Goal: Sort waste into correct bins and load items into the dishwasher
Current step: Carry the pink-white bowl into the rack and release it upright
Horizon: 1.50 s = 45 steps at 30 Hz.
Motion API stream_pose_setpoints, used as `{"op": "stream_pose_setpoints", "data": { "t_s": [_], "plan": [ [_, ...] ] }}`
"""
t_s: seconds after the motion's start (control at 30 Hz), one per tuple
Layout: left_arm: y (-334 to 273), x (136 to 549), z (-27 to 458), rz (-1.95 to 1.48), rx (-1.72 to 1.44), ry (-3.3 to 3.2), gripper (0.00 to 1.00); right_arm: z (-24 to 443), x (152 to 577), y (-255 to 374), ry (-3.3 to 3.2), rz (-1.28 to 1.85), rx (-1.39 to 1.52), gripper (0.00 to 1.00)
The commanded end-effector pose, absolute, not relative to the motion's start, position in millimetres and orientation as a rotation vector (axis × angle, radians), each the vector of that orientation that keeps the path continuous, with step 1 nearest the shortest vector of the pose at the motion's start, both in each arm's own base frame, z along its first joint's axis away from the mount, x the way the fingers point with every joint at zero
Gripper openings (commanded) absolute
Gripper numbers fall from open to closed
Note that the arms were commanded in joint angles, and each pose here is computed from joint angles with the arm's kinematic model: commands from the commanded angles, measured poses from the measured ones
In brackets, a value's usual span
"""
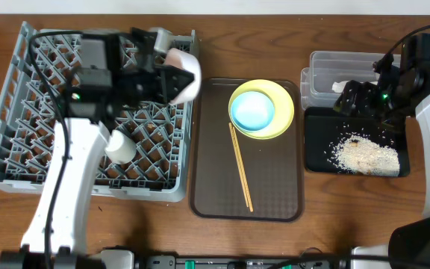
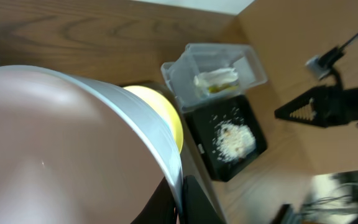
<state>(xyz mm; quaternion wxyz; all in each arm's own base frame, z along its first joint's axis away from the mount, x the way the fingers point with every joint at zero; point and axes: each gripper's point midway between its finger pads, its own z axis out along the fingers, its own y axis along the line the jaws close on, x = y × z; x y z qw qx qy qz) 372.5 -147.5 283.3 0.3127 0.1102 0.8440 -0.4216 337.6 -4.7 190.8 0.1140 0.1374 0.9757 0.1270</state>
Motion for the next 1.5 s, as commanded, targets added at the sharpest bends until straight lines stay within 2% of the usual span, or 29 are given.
{"op": "stream_pose_setpoints", "data": {
  "t_s": [0.0, 0.37, 1.13, 1.2, 1.27, 1.3, 1.4, 1.47],
  "plan": [
    [-139.6, 375.9, 291.6, -1.342, 0.316, 2.146, 0.07, 202.0, 337.6, -6.6, 2.826, 0.370, 0.373, 0.99],
    [-66.7, 416.9, 254.2, -1.646, 0.109, 2.028, 0.07, 201.9, 337.3, -6.5, 2.828, 0.369, 0.364, 0.99],
    [36.1, 443.9, 161.5, -1.603, -0.331, 2.073, 0.08, 201.5, 336.0, -6.3, 2.833, 0.370, 0.365, 0.99],
    [48.7, 443.1, 154.1, -1.553, -0.392, 2.098, 0.16, 201.4, 335.7, -6.3, 2.835, 0.370, 0.366, 0.99],
    [61.5, 441.0, 148.5, -1.517, -0.450, 2.111, 0.17, 201.4, 335.7, -6.4, 2.835, 0.370, 0.366, 0.99],
    [67.5, 439.6, 146.1, -1.503, -0.478, 2.116, 0.25, 201.4, 335.7, -6.4, 2.835, 0.370, 0.366, 0.99],
    [82.9, 434.4, 140.6, -1.475, -0.553, 2.125, 0.37, 201.4, 335.7, -6.4, 2.835, 0.370, 0.366, 0.99],
    [92.9, 431.3, 135.4, -1.443, -0.604, 2.138, 0.50, 201.5, 335.8, -6.3, 2.835, 0.370, 0.366, 0.99]
  ]
}}
